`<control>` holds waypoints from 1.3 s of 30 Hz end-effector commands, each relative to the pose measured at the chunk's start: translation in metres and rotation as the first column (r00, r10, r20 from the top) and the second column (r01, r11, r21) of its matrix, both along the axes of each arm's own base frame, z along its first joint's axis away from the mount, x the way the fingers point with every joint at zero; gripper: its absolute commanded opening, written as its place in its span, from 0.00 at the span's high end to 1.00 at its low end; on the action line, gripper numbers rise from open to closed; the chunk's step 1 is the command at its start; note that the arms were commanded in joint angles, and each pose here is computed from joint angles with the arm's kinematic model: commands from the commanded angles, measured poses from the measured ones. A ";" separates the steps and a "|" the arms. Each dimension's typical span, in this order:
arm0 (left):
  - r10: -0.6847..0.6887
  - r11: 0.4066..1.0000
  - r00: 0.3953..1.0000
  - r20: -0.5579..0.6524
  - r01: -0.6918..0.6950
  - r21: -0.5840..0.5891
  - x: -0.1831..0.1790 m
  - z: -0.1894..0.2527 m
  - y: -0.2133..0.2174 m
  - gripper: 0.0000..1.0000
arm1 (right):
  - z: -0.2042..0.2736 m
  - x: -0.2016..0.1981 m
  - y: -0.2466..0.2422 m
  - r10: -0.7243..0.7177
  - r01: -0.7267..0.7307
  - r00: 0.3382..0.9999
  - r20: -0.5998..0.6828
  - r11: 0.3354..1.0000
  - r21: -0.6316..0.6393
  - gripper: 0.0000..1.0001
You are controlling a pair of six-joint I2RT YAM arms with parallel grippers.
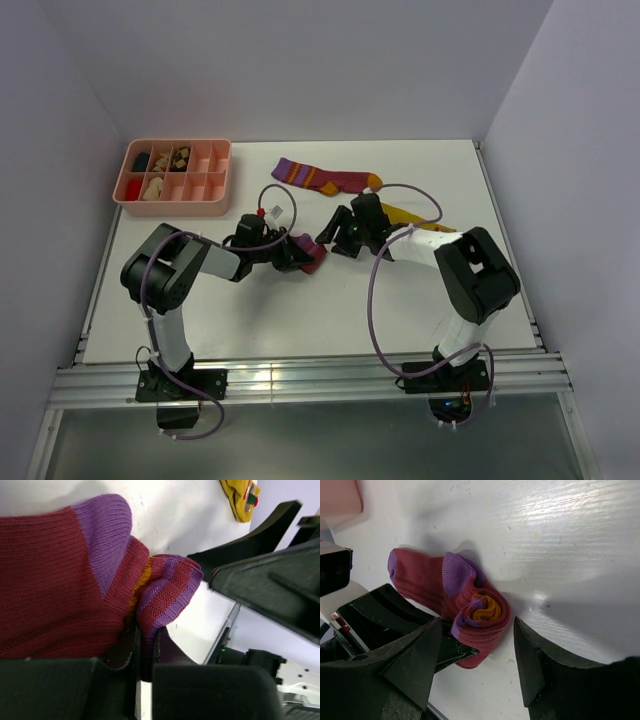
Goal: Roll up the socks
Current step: Roll the sock at the center of the board.
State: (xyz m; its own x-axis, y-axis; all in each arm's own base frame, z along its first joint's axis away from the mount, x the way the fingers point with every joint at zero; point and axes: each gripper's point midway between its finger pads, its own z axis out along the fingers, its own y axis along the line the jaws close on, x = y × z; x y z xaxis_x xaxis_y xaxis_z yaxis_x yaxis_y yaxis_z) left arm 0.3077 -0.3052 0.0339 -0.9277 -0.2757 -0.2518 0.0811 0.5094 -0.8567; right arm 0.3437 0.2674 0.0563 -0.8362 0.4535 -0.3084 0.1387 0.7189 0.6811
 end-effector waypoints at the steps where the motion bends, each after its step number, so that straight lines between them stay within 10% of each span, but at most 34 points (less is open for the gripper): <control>1: 0.029 0.998 0.980 -0.199 -0.019 0.055 -0.028 -0.039 0.013 0.99 | 0.002 0.004 0.017 0.026 -0.027 0.999 0.030 0.999 0.021 0.34; 25: 0.093 0.996 0.954 -0.286 -0.093 0.016 -0.027 -0.046 0.021 0.99 | -0.027 -0.008 0.036 0.061 -0.066 0.994 -0.086 0.996 -0.057 0.47; 32: 0.085 0.996 0.964 -0.250 -0.090 -0.008 -0.024 -0.037 0.020 0.99 | -0.035 -0.016 0.028 0.055 -0.086 0.985 -0.165 0.978 -0.188 0.90; 39: 0.109 0.989 0.990 -0.090 -0.099 0.113 -0.007 -0.018 0.032 0.64 | -0.037 -0.010 0.018 0.059 -0.128 0.974 -0.219 0.941 -0.314 1.00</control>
State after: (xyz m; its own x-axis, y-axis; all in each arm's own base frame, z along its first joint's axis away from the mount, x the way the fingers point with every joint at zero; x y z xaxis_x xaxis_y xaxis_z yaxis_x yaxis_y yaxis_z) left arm 0.3063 -0.2911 0.0340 -0.9218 -0.3634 -0.1348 -0.0564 0.4699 -0.8809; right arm 0.3409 0.2986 0.0309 -0.9129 0.3215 -0.2514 0.1671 0.8564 0.4884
